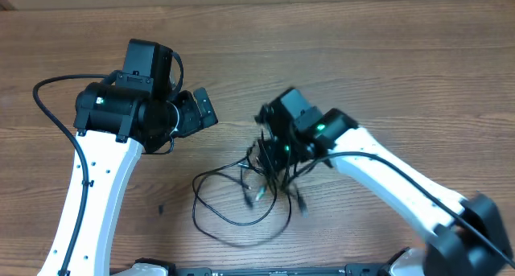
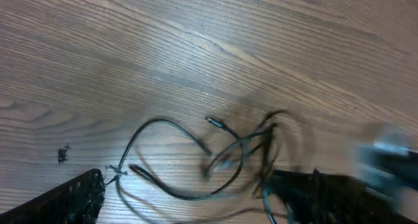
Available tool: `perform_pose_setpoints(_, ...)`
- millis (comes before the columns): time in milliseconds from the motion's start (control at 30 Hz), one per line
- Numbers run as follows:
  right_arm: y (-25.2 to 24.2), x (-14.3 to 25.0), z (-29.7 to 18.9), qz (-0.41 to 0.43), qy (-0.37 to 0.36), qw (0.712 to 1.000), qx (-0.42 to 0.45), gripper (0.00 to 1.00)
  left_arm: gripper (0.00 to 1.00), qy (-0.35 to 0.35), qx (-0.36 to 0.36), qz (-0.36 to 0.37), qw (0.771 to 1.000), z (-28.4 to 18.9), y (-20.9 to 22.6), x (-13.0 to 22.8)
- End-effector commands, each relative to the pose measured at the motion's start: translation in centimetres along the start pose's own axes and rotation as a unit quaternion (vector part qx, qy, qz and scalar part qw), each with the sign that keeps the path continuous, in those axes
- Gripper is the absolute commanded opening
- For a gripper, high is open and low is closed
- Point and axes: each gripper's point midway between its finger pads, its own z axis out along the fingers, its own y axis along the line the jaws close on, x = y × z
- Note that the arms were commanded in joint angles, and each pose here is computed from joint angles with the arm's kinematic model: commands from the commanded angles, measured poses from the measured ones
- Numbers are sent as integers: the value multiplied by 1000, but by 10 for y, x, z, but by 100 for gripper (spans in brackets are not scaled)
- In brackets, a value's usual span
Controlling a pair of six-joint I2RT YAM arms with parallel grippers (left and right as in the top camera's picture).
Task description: Untangle cables
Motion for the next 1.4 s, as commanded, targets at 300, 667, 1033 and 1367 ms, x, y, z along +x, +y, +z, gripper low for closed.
perform_pose_setpoints(300, 73, -42, -155, -119, -225, 966, -36, 4, 99, 13, 41, 26, 999, -2, -16, 2)
perform_pose_setpoints(667, 88, -40, -192, -155, -281, 946, -46, 4, 100, 84, 225, 104, 965, -22, -77, 30)
perform_pose_setpoints(1033, 91, -47, -197, -169, -299, 938, -45, 4, 100, 117, 299, 131, 938, -37, -96, 46)
perform_pose_setpoints(1367, 95, -48, -199, -173, -304, 935, -54, 4, 93, 104, 313, 165, 929, -38, -113, 50)
